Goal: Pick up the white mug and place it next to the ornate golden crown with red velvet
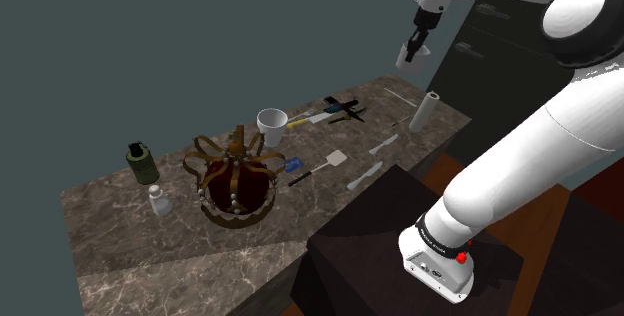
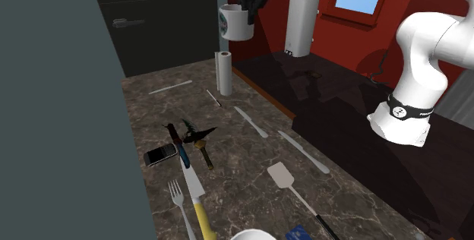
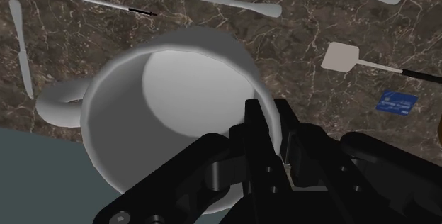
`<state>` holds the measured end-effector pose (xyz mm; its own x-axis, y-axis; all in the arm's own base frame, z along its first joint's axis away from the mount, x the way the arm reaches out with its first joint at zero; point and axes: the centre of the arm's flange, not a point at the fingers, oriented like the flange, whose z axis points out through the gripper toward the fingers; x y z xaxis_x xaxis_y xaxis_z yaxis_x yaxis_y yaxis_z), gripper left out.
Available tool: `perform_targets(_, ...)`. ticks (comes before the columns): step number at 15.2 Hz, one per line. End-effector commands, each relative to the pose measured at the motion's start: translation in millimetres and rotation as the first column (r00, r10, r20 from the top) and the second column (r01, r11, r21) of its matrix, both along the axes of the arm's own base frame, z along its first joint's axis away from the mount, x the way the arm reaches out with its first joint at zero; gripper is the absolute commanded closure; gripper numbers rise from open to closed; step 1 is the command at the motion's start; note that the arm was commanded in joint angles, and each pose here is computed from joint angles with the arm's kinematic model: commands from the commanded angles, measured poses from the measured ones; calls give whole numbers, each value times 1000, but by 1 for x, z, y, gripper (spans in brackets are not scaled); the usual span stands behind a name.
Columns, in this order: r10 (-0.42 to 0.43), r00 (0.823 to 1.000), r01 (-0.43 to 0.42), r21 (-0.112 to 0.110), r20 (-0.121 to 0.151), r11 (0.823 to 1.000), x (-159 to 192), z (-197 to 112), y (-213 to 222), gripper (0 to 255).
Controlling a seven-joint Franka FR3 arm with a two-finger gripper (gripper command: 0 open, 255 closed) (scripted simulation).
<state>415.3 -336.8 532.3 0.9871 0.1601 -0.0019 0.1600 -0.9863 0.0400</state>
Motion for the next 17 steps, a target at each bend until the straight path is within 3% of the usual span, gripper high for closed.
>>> perform_targets(1, -1, 1000, 1, -1, 0, 1000, -4, 3, 25, 255)
perform_targets(17, -1, 1000, 1, -1, 0, 1000, -29, 3, 235, 255)
